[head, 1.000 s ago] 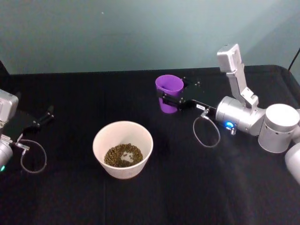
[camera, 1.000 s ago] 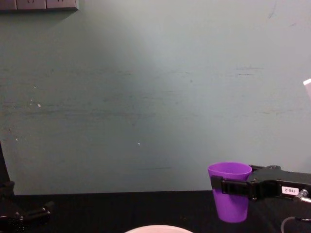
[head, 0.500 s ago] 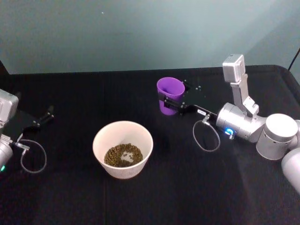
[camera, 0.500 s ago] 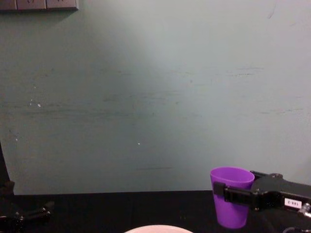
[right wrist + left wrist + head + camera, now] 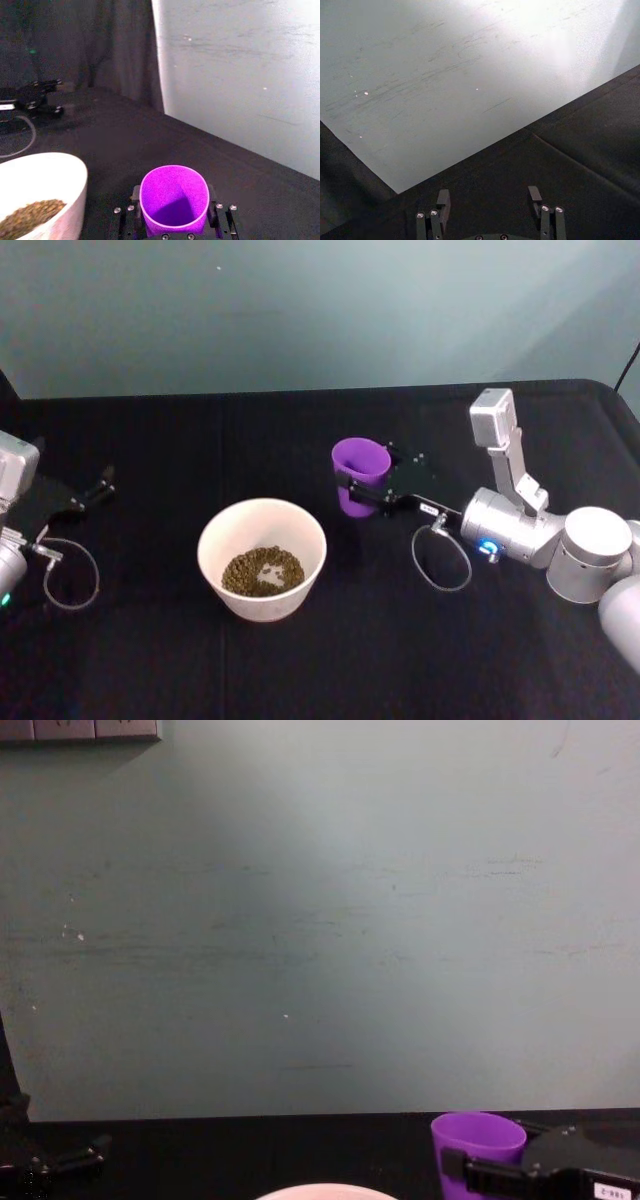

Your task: Pick up the cup and pour the mung beans from the cup into the bowl.

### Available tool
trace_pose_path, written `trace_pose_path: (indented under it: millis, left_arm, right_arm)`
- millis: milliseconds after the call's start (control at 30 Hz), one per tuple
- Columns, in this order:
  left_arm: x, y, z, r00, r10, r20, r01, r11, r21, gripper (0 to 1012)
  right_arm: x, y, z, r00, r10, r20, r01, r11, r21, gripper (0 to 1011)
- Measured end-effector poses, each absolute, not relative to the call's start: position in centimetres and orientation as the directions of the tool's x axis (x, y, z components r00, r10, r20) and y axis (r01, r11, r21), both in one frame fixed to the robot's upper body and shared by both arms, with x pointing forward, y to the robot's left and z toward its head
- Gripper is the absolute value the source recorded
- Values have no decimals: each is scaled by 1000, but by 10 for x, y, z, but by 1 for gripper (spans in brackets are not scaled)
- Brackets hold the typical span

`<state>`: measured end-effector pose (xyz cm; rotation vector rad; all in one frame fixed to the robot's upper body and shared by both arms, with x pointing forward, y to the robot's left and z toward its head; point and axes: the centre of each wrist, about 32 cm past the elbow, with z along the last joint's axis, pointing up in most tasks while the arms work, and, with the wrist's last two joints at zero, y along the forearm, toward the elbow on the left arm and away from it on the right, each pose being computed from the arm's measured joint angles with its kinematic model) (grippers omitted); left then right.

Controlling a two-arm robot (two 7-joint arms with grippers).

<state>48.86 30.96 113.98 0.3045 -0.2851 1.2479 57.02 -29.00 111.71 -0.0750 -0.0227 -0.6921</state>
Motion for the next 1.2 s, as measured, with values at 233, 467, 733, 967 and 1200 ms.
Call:
trace_pose_path:
  millis: [233,467,733,967,1200]
  left_arm:
    - [489,310,1140,292,880,374,-955,287,70,1011]
    - [489,310,1140,292,880,374,-955,287,70,1011]
    - [489,310,1140,292,880,374,-955,287,70,1011]
    - [489,310,1140,292,880,374,-955,287,70,1012]
    - [489,310,1140,292,880,374,-955,287,70,1011]
  right_arm:
    - [567,-291,1113,797,-601,53,603,795,-62,726]
    - [567,-291,1109,813,-579,63,583,809,-76,726]
    - [567,-291,1110,812,-580,64,583,809,-75,726]
    - [567,-291,1110,812,-580,63,584,808,-75,839]
    - [567,-291,1110,811,-582,63,585,807,-75,1002]
